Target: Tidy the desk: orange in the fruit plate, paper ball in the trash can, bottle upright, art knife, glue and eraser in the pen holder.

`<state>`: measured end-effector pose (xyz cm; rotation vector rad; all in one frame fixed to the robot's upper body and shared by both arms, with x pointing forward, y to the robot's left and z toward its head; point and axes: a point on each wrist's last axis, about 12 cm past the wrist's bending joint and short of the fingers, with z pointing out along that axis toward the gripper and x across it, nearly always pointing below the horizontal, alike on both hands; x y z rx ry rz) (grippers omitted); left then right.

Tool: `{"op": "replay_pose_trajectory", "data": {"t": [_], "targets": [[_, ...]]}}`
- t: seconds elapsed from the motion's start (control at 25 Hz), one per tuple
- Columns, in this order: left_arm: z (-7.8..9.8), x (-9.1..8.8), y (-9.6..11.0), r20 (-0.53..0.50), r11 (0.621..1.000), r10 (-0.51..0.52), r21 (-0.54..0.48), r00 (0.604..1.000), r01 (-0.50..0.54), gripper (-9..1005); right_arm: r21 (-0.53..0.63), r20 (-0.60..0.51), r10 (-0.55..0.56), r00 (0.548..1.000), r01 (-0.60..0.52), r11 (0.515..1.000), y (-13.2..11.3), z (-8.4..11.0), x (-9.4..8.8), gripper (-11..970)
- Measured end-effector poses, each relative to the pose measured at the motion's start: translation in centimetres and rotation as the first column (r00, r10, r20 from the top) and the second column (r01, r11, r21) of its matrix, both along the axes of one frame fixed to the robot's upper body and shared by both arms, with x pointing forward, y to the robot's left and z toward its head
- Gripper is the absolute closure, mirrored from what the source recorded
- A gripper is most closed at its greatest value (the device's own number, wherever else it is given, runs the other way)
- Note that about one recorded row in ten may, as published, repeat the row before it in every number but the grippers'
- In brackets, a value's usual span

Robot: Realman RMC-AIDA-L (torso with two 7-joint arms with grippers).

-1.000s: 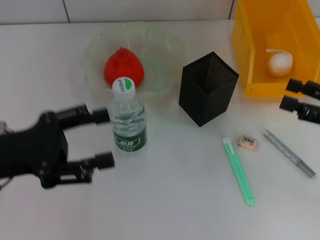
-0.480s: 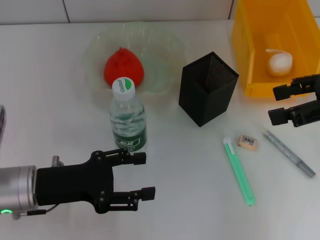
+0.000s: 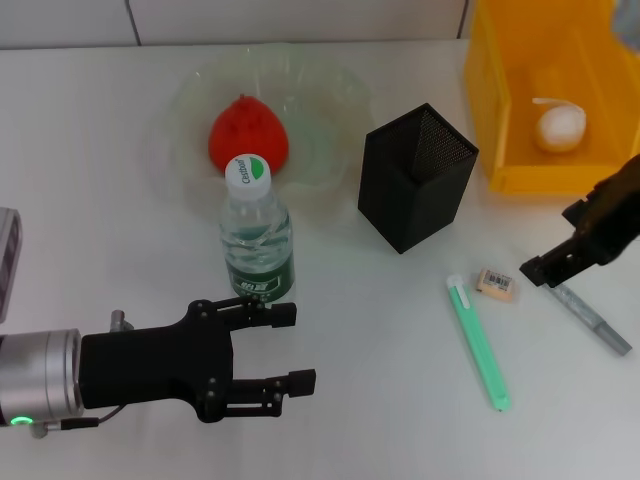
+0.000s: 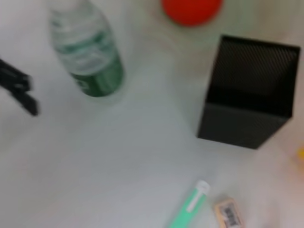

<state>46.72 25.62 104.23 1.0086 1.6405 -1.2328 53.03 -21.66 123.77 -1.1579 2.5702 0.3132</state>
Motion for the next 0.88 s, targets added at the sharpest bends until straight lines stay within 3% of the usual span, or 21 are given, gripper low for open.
{"op": "replay_pose_trajectory", "data": {"t": [0.16,0.36,0.88], "targets": [[-0.1,0.3,0.0,-0.003,1.0,0.011,0.014,1.0,-0.011,188,-0.058,-0.028,-0.095,0.995,0.094,0.994,1.1,-2.3,0.8,115],[-0.1,0.5,-0.2,-0.002,1.0,0.009,0.02,1.0,-0.009,188,-0.034,-0.071,-0.138,0.988,0.136,0.99,1.3,-4.2,1.7,115],[0.0,0.9,-0.3,-0.008,1.0,0.01,0.023,1.0,-0.01,187,0.002,-0.215,-0.221,0.951,0.227,0.974,2.7,-7.0,3.1,115]]}}
